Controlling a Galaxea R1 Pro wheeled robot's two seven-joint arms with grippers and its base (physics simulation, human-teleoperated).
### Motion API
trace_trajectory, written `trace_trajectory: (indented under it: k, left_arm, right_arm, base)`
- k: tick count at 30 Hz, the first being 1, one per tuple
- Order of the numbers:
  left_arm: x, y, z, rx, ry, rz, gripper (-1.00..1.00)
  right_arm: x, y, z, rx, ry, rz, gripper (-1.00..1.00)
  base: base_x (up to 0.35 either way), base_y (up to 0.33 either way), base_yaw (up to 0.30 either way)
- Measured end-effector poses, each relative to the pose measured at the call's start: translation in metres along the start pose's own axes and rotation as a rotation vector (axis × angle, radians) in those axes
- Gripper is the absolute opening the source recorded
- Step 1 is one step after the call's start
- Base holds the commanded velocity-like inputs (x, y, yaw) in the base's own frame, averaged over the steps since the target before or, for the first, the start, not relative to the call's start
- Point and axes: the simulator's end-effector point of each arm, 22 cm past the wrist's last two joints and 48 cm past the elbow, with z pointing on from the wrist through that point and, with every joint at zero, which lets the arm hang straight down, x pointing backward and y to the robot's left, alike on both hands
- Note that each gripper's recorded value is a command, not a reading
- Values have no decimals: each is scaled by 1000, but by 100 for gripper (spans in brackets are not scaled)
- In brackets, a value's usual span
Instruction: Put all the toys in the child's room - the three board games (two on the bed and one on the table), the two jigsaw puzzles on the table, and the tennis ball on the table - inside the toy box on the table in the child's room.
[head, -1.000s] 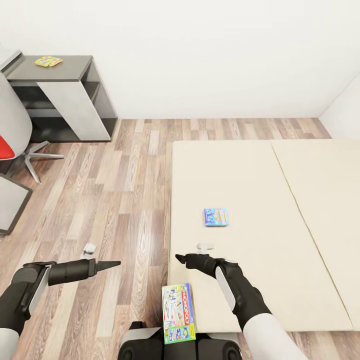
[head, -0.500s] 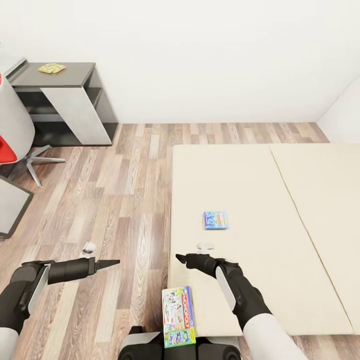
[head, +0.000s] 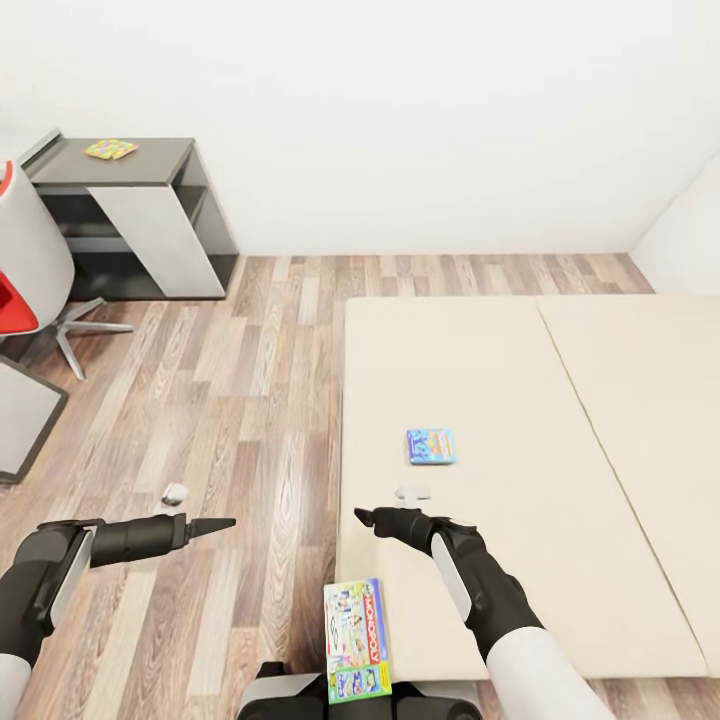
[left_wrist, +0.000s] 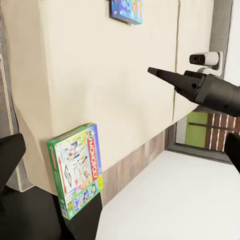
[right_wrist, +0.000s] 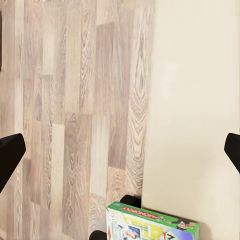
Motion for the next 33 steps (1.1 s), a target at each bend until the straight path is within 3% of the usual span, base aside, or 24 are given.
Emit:
trace_trajectory:
  k: [3,10,15,21,24,29,33]
  left_arm:
    - [-1,3,-1,-24,1,-1,100]
    - [-1,27,-3,-150,1,-2,100]
    - [0,36,-5,-194,2,-5,100]
    - [13,53,-4,-247,19,-42,100]
    - [23,65,-4,-278,33,-72,100]
    - [61,103,-7,-377,81,-155,100]
    - [86,136,-13,-471,92,-160,100]
  right_arm:
    - [-2,-1,-1,10,-3,-2,100]
    - [-5,-4,-4,33,-10,-3,100]
    - [-9,-3,-6,35,-15,-8,100]
    - [-7,0,-9,34,-12,-12,100]
    - [11,-3,-12,38,10,1,100]
    - [70,-29,-26,82,69,43,100]
    - [103,-62,-44,131,83,51,100]
  base:
    - [0,0,0]
    - [0,0,0]
    - [0,0,0]
    - [0,0,0]
    - [0,0,0]
    - [0,0,0]
    - [0,0,0]
